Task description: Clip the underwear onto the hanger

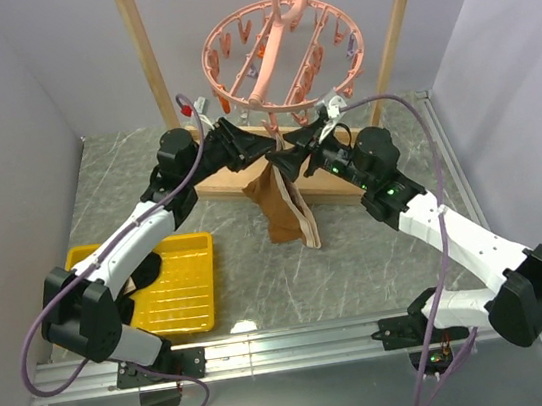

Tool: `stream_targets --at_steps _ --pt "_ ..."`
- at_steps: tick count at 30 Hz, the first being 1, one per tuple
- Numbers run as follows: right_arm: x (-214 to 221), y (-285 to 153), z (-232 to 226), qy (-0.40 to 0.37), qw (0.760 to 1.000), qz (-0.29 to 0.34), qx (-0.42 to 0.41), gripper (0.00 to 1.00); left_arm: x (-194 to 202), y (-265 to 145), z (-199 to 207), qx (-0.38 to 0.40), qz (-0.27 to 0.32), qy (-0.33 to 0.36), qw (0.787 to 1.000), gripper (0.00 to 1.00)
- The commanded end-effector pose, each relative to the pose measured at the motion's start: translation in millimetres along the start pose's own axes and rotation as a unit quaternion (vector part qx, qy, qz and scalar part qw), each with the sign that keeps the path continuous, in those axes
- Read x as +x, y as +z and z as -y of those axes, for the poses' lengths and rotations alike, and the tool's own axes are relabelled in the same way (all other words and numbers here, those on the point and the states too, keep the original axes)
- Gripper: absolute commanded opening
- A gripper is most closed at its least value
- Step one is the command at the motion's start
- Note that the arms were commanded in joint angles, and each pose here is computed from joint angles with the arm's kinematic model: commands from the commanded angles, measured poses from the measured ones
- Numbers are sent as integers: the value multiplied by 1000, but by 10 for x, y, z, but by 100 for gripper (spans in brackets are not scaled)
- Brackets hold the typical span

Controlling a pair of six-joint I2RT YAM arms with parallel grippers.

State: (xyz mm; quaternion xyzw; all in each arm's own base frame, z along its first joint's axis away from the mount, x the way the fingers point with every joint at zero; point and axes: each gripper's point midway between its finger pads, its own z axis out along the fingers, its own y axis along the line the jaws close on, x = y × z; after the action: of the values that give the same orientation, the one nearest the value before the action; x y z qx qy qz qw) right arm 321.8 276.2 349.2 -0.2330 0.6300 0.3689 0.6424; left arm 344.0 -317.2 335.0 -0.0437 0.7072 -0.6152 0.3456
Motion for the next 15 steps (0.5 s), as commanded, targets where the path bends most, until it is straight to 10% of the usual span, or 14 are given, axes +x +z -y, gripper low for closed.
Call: stream_targets --at_steps 1,15 --pt "-112 -144 -149 -6 999 9 -31 73 -139 -147 279 19 33 48 998 41" --pt "-69 -639 -318 -2 999 -2 -38 74 -69 -547 20 -35 44 85 995 62"
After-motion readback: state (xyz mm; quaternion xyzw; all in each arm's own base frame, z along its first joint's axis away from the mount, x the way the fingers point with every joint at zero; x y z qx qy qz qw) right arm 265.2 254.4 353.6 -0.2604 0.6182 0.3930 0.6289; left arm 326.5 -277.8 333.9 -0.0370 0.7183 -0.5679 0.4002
